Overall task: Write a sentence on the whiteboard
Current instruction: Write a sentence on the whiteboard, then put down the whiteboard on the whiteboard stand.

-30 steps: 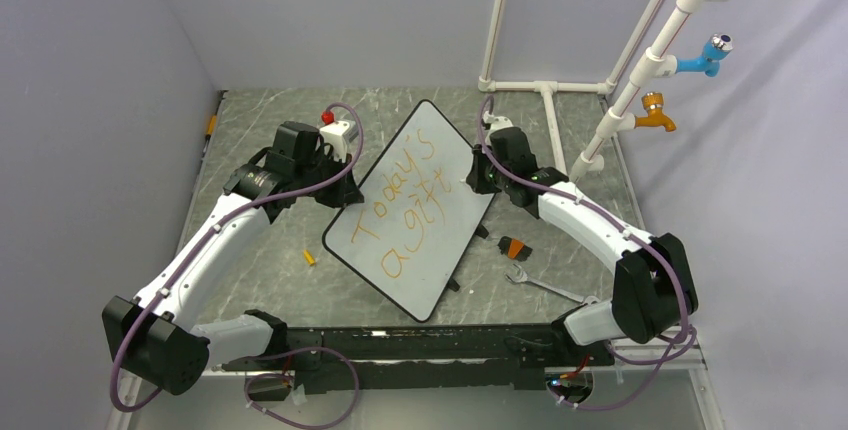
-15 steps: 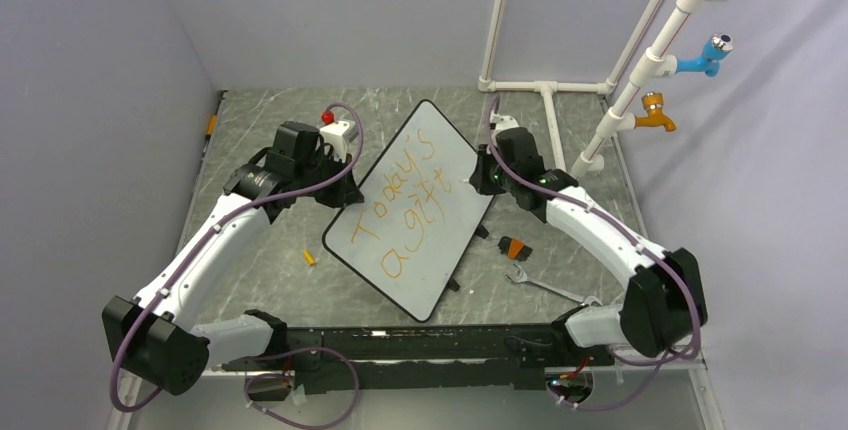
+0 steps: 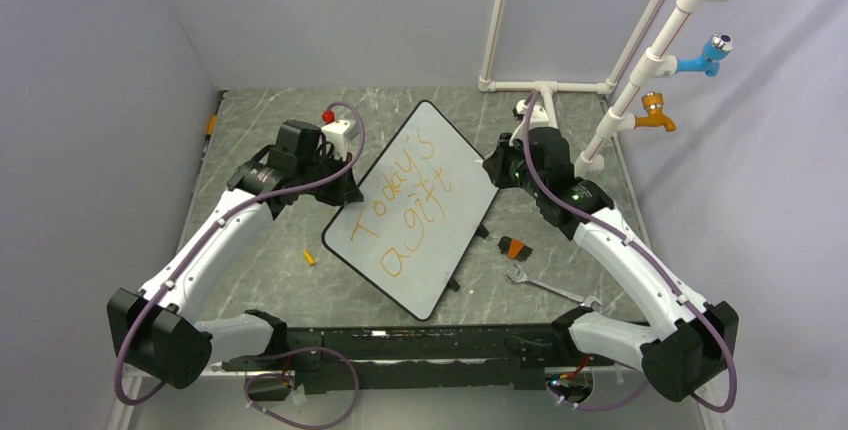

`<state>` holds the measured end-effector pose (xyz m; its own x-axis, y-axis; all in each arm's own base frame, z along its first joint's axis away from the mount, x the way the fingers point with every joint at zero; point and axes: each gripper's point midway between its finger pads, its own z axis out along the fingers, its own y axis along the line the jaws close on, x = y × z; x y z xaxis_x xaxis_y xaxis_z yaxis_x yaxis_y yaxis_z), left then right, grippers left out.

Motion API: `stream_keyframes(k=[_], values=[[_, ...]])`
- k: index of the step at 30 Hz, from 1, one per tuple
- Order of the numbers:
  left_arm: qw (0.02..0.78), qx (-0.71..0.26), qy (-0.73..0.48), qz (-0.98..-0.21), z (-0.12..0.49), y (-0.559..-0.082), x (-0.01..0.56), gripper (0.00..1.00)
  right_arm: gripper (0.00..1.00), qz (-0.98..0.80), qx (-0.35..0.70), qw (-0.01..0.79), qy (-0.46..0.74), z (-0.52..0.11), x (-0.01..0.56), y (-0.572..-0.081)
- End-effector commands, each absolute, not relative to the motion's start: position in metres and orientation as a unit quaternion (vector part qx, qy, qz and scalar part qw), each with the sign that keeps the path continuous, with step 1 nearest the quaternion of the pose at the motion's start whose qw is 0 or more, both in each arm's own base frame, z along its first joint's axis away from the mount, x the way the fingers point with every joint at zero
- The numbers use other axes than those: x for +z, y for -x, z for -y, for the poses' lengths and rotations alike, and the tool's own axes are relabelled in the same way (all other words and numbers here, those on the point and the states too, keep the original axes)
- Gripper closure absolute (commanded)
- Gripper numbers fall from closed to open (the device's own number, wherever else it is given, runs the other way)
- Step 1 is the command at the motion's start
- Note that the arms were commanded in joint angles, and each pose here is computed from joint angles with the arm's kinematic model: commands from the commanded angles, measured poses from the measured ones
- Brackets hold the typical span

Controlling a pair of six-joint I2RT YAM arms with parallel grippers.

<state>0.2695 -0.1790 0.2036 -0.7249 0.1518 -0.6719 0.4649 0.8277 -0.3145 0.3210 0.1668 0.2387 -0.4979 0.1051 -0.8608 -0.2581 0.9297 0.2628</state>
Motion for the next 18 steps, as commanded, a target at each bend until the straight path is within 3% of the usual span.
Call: stream_keyframes(k=[1, 18], values=[[0.332, -0.134, -0.181, -0.916, 0.1476, -0.2866, 0.18, 0.98, 1.0, -0.834, 0.189, 0.517, 0.032, -0.1633, 0.251, -0.3174], [0.332, -0.159, -0.189, -0.91, 0.1575, -0.2858, 0.1819, 0.75, 1.0, -0.834, 0.185, 0.518, 0.034, -0.159, 0.2466, -0.312]])
